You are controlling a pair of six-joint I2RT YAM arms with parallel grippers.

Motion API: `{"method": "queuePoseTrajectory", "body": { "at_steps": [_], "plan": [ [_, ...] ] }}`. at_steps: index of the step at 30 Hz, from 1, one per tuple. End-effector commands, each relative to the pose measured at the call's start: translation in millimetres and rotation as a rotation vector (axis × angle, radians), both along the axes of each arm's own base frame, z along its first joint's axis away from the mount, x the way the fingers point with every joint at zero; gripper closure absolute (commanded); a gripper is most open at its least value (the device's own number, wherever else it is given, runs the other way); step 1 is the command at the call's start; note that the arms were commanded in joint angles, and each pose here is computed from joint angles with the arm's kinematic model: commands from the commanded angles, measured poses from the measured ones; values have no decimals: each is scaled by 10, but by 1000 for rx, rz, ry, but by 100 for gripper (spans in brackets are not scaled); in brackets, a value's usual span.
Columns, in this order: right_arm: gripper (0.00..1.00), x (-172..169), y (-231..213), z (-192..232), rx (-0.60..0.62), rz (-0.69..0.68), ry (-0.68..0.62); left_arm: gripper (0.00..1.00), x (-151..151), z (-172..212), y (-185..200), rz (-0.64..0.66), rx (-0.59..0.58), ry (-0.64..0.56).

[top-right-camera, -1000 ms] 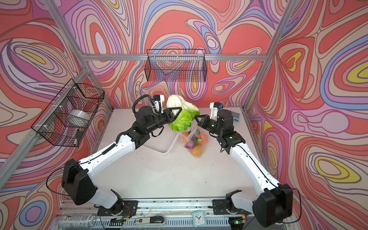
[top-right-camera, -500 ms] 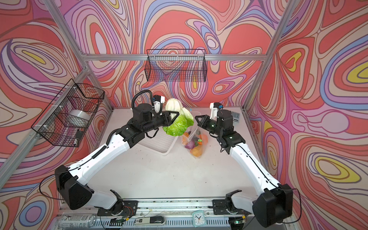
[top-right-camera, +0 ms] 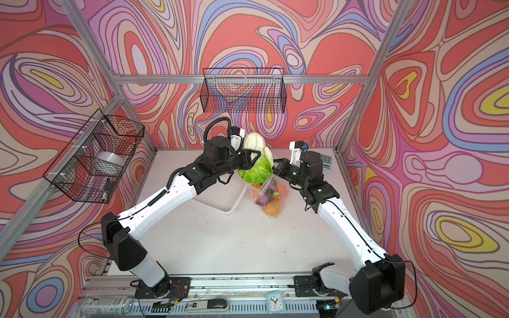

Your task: Place the food in the zip-top bag and seal the zipper

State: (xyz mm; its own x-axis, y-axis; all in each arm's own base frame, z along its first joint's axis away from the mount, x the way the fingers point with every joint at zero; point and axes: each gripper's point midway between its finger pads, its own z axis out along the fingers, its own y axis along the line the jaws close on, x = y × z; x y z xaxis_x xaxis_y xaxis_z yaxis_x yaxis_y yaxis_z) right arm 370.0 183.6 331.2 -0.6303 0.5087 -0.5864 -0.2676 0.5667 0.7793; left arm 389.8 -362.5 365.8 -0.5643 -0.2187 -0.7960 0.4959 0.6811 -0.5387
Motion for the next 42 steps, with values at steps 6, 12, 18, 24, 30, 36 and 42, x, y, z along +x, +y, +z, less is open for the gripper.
{"method": "queuePoseTrajectory", "body": {
  "at_steps": [6, 12, 18, 24, 30, 36, 42],
  "plan": [
    [100, -54, -3, 225, 30, 3, -60, 76, 132, 50, -155, 97, -58, -23],
    [100, -40, -1, 183, 42, -1, -51, 76, 22, -169, -76, 200, -106, -13],
    [100, -49, -1, 227, 54, -1, -63, 75, -39, -337, -116, 230, -79, -34],
    [100, -75, -2, 262, 58, 3, -68, 74, 19, -438, -89, 272, 21, -88],
    [100, -110, 48, 324, 84, 37, -65, 72, 182, -281, 57, 376, 116, -215],
    [100, -122, 72, 335, 85, 54, -54, 71, 298, -118, 85, 431, 159, -300],
    [100, -132, 40, 285, 7, 48, -32, 70, 374, -57, 29, 430, 222, -353]
  ]
}}
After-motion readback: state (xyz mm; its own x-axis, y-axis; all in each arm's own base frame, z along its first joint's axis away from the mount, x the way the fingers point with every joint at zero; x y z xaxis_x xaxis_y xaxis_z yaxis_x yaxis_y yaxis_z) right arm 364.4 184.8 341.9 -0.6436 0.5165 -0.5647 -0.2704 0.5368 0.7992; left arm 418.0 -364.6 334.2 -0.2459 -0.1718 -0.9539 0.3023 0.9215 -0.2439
